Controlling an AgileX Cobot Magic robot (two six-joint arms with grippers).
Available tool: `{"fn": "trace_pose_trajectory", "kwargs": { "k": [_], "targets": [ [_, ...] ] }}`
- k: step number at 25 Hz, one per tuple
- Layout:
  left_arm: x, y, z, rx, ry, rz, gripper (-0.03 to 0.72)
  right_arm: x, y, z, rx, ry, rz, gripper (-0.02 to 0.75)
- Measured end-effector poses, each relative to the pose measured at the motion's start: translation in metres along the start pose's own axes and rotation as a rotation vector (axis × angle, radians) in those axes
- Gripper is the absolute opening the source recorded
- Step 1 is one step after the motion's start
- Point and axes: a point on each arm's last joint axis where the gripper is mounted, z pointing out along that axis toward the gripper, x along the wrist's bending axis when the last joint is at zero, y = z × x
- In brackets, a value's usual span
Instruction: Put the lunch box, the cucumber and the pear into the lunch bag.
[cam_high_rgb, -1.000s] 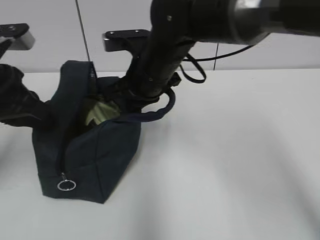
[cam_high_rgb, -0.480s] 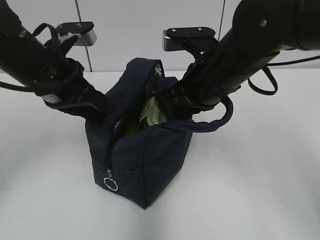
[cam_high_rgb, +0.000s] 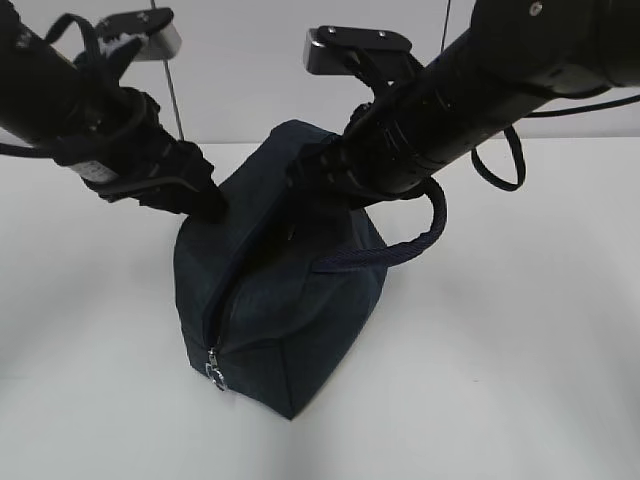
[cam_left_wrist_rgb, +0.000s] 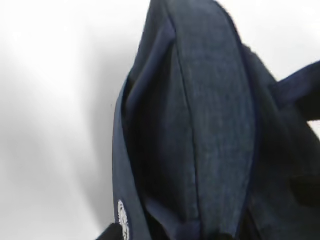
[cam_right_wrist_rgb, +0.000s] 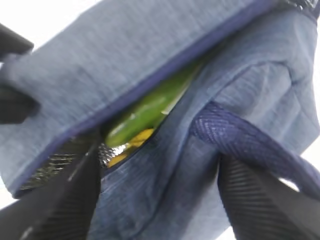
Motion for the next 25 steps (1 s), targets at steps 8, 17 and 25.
{"fn": "trace_pose_trajectory", "kwargs": {
  "k": [8,17,25],
  "targets": [
    [-0.007,0.003,-0.023,-0.071,0.008,0.028,0.346,0.013,0.012,-0.049,-0.112,0.010,-0.064,0.562],
    [-0.010,-0.024,-0.038,-0.158,0.052,0.054,0.344,0.049,-0.052,-0.082,-0.290,0.026,-0.200,0.535],
    [-0.014,-0.028,-0.055,-0.225,0.067,0.084,0.343,0.082,-0.158,-0.046,-0.437,0.080,-0.326,0.451]
  ]
}}
